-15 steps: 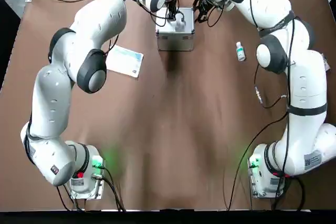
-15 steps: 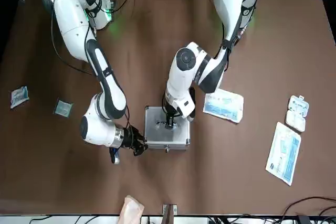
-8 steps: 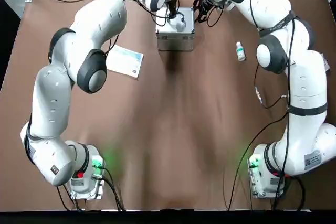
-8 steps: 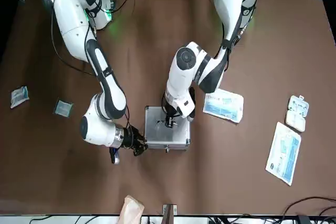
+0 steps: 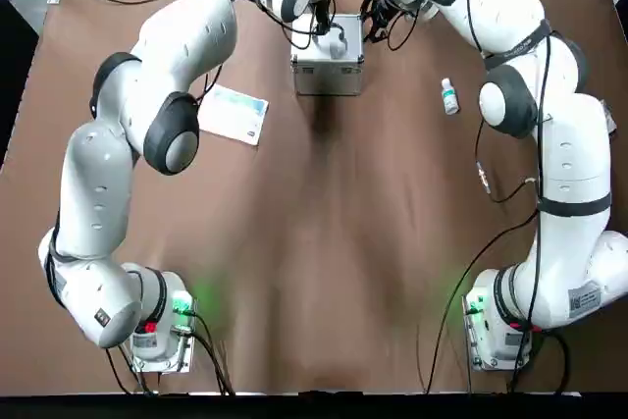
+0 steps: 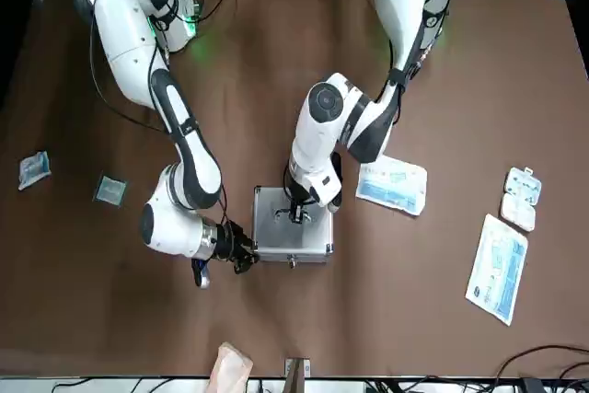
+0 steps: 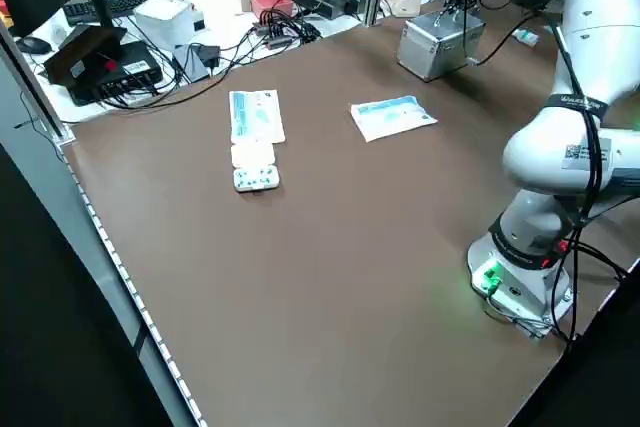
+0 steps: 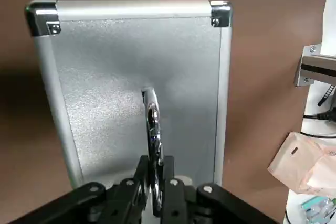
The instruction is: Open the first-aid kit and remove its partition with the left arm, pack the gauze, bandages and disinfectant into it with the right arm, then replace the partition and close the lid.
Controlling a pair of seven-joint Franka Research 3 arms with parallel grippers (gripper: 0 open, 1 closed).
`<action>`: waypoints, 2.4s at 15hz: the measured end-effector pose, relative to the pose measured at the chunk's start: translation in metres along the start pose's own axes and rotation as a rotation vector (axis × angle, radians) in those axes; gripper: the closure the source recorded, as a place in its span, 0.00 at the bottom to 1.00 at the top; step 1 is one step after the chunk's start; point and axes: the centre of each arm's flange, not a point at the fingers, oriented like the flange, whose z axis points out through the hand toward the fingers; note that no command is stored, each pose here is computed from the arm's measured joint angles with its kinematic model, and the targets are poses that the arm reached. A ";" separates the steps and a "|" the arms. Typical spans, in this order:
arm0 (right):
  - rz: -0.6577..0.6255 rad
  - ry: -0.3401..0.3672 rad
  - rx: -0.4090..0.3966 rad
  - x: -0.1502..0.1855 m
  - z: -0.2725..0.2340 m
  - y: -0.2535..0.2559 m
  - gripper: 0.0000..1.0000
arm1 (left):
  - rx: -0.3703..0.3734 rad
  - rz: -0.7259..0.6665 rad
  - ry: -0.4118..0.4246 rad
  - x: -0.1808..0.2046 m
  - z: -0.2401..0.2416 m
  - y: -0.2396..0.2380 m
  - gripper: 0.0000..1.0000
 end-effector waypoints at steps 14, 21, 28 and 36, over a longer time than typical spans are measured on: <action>0.002 0.000 0.000 0.000 0.000 0.000 0.53 | 0.040 0.004 0.013 -0.008 -0.027 -0.004 0.87; 0.002 -0.001 0.000 -0.001 0.000 0.000 0.53 | 0.072 0.011 0.030 -0.012 -0.038 -0.007 0.87; 0.002 -0.003 -0.003 -0.001 0.000 0.000 0.53 | 0.119 0.024 0.047 -0.020 -0.050 -0.017 0.87; 0.003 -0.004 -0.005 -0.001 0.000 0.000 0.53 | 0.171 0.042 0.062 -0.026 -0.057 -0.028 0.87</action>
